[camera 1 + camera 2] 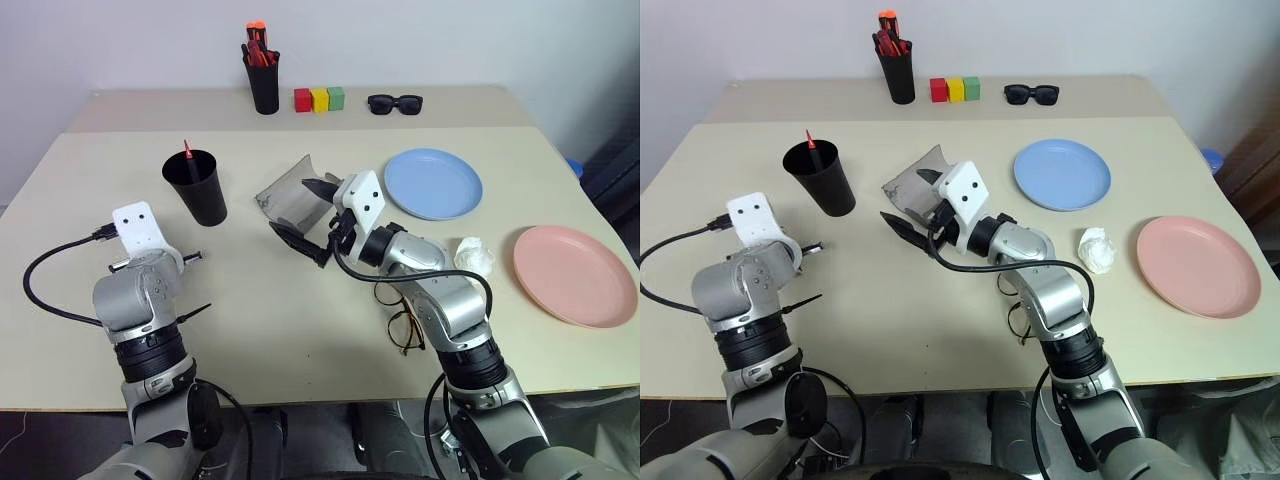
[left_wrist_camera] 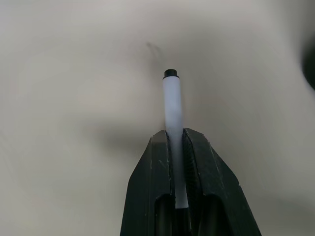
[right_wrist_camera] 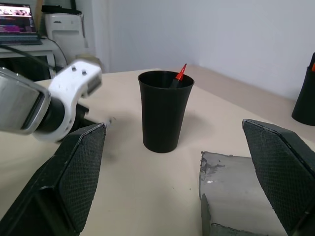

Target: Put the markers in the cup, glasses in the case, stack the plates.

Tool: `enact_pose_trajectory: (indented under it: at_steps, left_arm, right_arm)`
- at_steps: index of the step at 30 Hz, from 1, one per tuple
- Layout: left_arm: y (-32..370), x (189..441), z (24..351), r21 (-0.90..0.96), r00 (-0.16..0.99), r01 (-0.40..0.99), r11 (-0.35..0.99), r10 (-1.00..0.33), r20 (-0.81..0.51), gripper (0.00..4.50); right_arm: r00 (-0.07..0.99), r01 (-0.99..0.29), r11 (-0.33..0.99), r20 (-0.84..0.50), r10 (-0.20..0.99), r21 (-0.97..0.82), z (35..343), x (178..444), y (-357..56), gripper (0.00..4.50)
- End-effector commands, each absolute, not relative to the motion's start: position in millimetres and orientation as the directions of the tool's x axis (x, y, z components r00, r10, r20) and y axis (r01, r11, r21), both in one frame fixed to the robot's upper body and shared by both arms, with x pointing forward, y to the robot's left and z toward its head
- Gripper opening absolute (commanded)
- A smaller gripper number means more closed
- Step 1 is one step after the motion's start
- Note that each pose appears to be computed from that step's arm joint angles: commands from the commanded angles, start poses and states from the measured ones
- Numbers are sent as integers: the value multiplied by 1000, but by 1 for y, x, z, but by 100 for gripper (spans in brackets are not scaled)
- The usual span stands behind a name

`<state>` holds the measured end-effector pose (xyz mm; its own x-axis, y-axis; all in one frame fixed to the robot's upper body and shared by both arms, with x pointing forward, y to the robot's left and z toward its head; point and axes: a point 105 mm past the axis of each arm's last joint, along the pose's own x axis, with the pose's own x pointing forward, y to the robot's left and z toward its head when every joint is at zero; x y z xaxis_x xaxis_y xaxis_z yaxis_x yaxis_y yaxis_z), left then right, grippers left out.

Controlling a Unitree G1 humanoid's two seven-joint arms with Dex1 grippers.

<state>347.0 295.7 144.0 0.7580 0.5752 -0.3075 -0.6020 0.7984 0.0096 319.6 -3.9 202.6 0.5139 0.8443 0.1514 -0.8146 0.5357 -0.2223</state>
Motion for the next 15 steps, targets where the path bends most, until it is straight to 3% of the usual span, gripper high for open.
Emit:
enact_pose_trajectory:
  at_steps: [1,3,5,10,15]
  left_arm:
    - [310,343,262,-60,754,-618,784,612,238,2]
    - [291,343,303,-59,767,-500,864,474,432,2]
    - [280,344,321,-12,761,-449,893,390,518,2]
    - [235,382,319,139,848,-254,957,151,508,2]
    - [218,402,302,168,863,-211,963,103,494,2]
  right_arm:
    - [489,-809,532,215,845,-251,219,313,-1,450]
    - [495,-802,547,245,833,-240,225,315,-3,450]
    - [505,-793,564,271,820,-229,230,318,-4,450]
    - [526,-773,595,302,795,-219,237,325,-6,450]
    - [524,-773,593,301,797,-225,237,325,-5,450]
